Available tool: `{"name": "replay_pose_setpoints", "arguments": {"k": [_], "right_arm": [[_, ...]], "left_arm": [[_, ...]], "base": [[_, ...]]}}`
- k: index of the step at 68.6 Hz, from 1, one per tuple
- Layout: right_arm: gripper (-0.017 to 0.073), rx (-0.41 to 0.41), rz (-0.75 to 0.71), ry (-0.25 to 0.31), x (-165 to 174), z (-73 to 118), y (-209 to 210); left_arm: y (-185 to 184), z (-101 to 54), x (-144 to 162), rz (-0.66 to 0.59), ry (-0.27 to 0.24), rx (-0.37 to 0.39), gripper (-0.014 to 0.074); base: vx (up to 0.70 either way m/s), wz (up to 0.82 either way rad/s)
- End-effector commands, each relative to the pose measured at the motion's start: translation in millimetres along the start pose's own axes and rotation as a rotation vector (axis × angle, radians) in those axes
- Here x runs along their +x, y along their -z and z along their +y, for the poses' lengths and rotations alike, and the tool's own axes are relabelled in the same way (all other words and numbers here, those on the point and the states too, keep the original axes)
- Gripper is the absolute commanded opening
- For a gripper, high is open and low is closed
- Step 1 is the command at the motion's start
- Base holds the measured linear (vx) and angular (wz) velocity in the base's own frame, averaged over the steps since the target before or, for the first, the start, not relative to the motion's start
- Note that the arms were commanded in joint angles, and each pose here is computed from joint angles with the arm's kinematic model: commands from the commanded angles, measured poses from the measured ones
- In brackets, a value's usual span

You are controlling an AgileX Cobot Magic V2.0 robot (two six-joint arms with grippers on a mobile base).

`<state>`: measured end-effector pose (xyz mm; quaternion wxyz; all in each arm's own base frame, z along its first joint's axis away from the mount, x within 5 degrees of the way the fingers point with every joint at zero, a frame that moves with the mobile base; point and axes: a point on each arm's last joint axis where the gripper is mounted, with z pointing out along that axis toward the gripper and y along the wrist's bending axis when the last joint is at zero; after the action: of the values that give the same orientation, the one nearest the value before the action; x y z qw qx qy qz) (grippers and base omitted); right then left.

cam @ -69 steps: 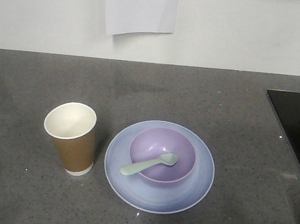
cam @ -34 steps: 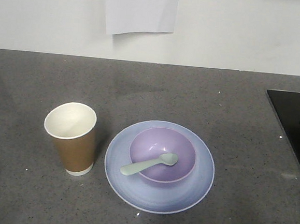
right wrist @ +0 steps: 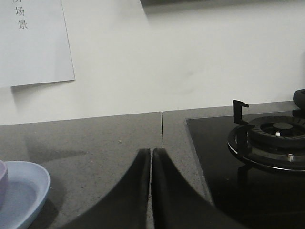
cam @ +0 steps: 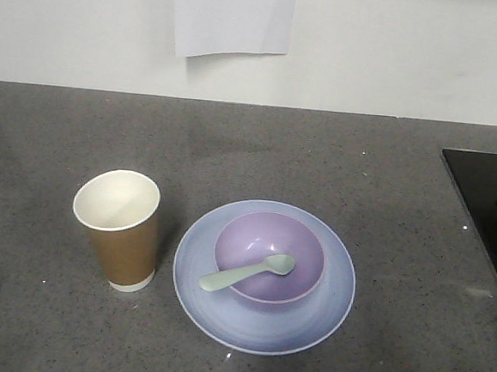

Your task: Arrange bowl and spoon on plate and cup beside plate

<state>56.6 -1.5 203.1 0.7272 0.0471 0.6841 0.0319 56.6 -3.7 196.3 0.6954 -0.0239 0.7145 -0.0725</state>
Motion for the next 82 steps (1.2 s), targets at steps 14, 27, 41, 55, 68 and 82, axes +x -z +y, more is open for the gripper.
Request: {"name": "replay_pose_setpoints", "arguments": {"k": [14,27,41,55,68,82], "right_arm": [[-0.0001,-0.012,-0.082,-0.009,-5.2,1.0,0.8],[-0.0001,-0.012,-0.081,-0.009,-5.1,1.0,0.8],[-0.0001,-0.012,-0.081,-0.009,-5.1,1.0,0.8],[-0.0001,-0.012,-0.081,-0.009,-5.1,1.0,0.8],[-0.0001,-0.012,-0.081,-0.009,-5.1,1.0,0.8],[-0.0001,-0.012,-0.081,-0.009,-5.1,1.0,0.8]], "left_arm": [[0.0,-0.8,1.3,-0.061,0.007,0.022,-0.0006],[0.0,-0.8,1.3,-0.061,0.007,0.022,-0.0006],[0.0,-0.8,1.3,-0.061,0.007,0.022,-0.0006],[0.0,-0.8,1.3,-0.061,0.007,0.022,-0.0006],[0.0,-0.8,1.3,-0.061,0.007,0.022,-0.0006],[0.0,-0.8,1.3,-0.061,0.007,0.022,-0.0006]], "base": [[0.0,0.0],[0.0,0.0],[0.0,0.0],[0.0,0.0],[0.0,0.0],[0.0,0.0]]}}
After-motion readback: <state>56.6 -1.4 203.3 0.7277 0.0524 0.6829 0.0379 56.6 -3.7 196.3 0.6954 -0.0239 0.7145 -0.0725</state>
